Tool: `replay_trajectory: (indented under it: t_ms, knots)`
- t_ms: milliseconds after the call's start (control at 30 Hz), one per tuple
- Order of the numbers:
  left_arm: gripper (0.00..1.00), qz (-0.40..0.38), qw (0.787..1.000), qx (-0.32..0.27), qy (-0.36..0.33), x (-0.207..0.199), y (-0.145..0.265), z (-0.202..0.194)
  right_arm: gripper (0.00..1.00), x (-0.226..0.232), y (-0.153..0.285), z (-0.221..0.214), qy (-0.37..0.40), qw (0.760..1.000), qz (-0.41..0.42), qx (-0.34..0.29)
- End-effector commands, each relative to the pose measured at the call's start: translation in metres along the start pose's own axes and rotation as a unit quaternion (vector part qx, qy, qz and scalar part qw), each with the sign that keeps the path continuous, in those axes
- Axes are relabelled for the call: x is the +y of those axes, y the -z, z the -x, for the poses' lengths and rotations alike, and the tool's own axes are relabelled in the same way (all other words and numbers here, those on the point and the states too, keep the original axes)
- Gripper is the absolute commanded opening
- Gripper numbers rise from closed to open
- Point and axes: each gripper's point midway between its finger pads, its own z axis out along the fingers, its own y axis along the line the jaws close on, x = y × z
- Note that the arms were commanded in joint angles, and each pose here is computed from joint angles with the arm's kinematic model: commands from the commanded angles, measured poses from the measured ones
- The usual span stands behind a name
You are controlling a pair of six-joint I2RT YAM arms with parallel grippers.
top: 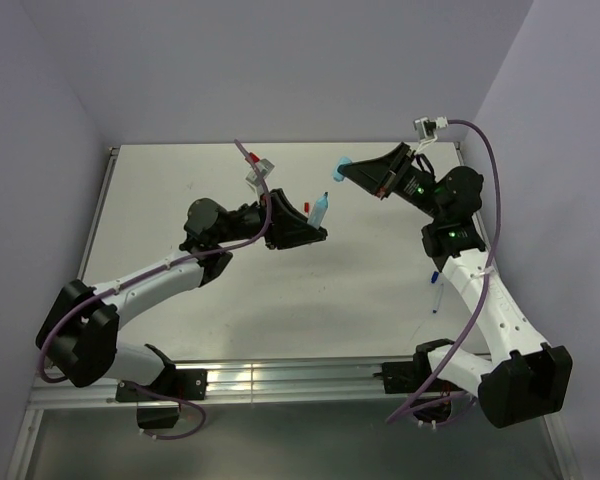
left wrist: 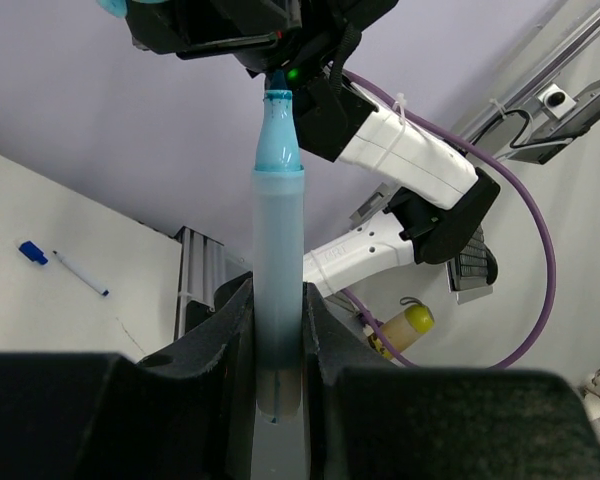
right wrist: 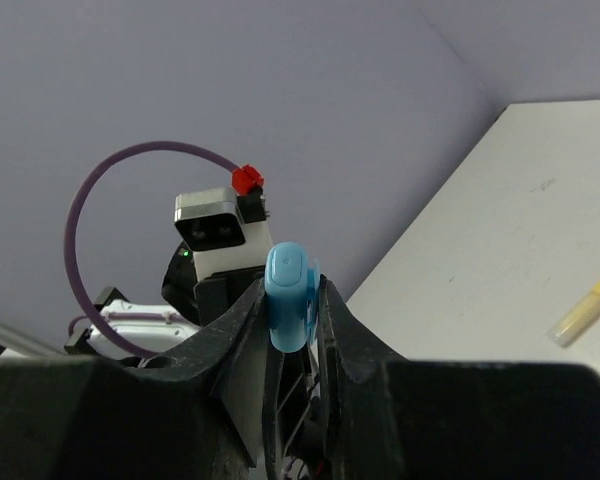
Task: Insert the pens into the pen caps
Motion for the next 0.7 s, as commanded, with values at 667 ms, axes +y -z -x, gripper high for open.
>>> replay_trajectory:
  t_ms: [667]
  knots:
    - [0.0, -0.021, 0.999, -0.016, -0.028, -0.004, 0.01, 0.014, 0.0, 0.042, -0.004, -0.022, 0.041, 0.997, 0.06, 0.023]
